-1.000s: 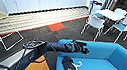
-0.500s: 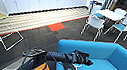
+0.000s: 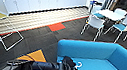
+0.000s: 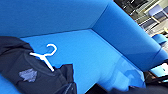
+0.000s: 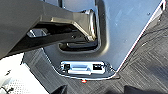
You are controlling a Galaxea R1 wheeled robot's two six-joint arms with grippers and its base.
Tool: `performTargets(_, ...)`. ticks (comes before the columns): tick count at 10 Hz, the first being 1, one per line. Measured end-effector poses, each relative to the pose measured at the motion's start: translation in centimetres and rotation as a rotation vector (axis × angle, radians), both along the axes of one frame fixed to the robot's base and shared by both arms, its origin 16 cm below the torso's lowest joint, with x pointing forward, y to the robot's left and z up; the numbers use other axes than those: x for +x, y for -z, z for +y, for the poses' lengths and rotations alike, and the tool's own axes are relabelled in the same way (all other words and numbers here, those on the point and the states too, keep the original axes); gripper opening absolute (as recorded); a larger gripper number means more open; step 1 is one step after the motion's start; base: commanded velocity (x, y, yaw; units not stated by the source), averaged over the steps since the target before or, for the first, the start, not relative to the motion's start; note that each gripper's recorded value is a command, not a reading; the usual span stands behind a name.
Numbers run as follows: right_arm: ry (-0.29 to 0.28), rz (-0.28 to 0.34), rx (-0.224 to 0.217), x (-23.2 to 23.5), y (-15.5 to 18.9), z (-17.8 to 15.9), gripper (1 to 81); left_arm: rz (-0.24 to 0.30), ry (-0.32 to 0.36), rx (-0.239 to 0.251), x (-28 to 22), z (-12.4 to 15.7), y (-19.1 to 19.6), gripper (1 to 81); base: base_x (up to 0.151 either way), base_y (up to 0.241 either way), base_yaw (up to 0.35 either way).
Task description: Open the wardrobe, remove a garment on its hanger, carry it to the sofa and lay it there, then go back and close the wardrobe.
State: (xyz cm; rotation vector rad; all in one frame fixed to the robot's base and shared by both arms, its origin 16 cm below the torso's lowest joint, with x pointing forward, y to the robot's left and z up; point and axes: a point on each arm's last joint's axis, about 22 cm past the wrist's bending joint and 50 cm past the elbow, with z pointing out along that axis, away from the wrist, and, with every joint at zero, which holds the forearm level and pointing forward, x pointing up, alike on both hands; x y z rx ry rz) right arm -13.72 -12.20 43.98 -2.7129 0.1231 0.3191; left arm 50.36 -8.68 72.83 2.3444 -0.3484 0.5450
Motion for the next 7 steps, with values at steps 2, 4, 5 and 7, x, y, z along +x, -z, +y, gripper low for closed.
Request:
performTargets(2, 0.001, -0.028, 0.001, 1.2, 0.3, 0.0, 81.1, 0.071, 0.005, 0.009, -6.3, 2.6, 3.3, 81.1, 0.0, 0.0, 0.0)
performTargets(4, -0.001, -0.061, 0.0, 2.4, 0.5, 0.0, 81.1, 0.1, -0.003, 0.015, -11.0, 6.5, 5.4, 81.1, 0.0, 0.0, 0.0)
performTargets(5, -0.001, -0.081, 0.0, 3.2, 0.6, 0.0, 81.1, 0.124, -0.02, 0.055, -13.9, 10.3, 7.6, 81.1, 0.0, 0.0, 0.0)
performTargets(7, 0.0, -0.114, 0.0, 4.6, 0.9, 0.0, 81.1, 0.168, -0.032, 0.109, -19.9, 15.4, 10.8, 81.1, 0.0, 0.0, 0.0)
